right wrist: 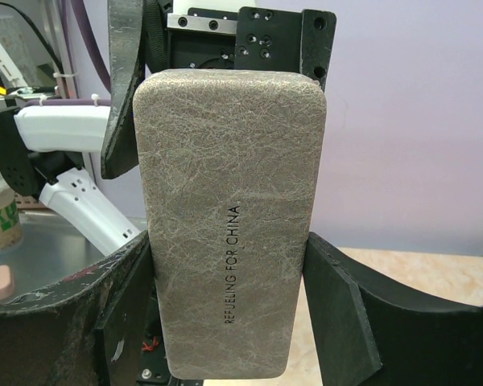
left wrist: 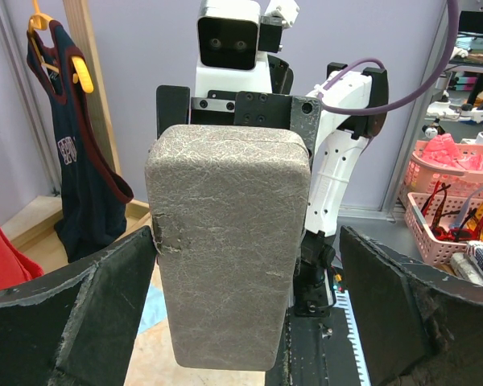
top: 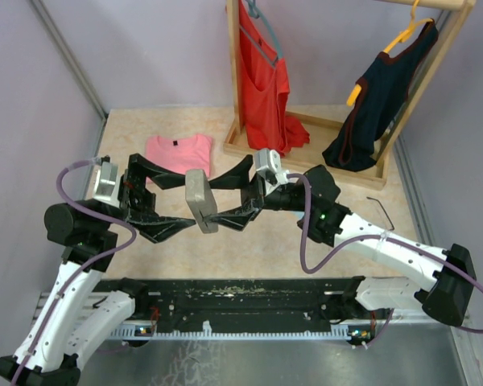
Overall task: Organize the sunglasses
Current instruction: Open the sunglasses case, then place the sunglasses case at the center of the board.
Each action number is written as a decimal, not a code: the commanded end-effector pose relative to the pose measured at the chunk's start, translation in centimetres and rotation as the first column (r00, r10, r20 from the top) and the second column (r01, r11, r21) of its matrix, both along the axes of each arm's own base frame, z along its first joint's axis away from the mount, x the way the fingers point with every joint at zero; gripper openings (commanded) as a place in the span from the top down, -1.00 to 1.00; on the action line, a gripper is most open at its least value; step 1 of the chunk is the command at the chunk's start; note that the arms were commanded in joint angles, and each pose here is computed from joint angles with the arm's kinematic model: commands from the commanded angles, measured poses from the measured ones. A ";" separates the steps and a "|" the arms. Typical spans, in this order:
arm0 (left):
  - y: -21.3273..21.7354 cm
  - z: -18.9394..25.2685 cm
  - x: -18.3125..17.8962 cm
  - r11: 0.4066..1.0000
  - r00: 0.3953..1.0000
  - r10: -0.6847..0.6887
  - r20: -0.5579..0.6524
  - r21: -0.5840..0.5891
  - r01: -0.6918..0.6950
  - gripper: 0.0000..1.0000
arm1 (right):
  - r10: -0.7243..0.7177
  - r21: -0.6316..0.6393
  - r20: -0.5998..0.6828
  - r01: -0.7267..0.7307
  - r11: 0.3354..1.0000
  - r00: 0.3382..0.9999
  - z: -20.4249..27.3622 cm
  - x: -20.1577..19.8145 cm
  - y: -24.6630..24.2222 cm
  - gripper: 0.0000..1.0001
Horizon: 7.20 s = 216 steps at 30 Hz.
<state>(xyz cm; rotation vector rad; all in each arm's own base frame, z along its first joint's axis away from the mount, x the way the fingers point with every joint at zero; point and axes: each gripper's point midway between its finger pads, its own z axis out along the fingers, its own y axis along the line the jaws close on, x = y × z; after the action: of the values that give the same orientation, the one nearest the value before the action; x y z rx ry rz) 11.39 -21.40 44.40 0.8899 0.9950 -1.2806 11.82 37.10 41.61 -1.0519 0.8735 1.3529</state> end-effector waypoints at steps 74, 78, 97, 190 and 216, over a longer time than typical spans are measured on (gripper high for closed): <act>3.8 0.7 7.4 0.866 0.863 0.500 -0.066 0.059 -0.497 0.69 | -0.581 0.010 -0.222 0.598 0.802 0.783 3.8 10.4 -3.0 1.00; 4.3 0.7 7.7 0.846 0.843 0.533 -0.072 0.058 -0.530 0.58 | -0.662 -0.026 -0.236 0.677 0.736 0.711 3.4 12.1 -3.6 1.00; 5.2 -0.1 7.4 0.820 0.812 0.572 -0.120 0.070 -0.567 -0.27 | -0.750 -0.049 -0.196 0.758 0.651 0.632 2.1 13.2 -4.7 1.00; 2.8 -13.8 12.3 0.782 0.589 0.613 -0.527 0.514 -0.354 -0.36 | -0.171 0.144 0.985 0.571 0.808 -0.007 -2.4 5.6 -2.0 1.00; 2.9 -15.1 12.2 0.770 0.593 0.621 -0.513 0.540 -0.339 1.00 | -0.172 0.124 0.985 0.570 0.812 0.031 -2.3 5.5 -0.8 0.94</act>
<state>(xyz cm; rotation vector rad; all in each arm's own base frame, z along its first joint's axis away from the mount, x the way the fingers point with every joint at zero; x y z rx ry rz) 23.02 -18.93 28.80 0.3323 2.0226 -0.9515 17.57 36.51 33.99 -1.6242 0.2343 -0.2017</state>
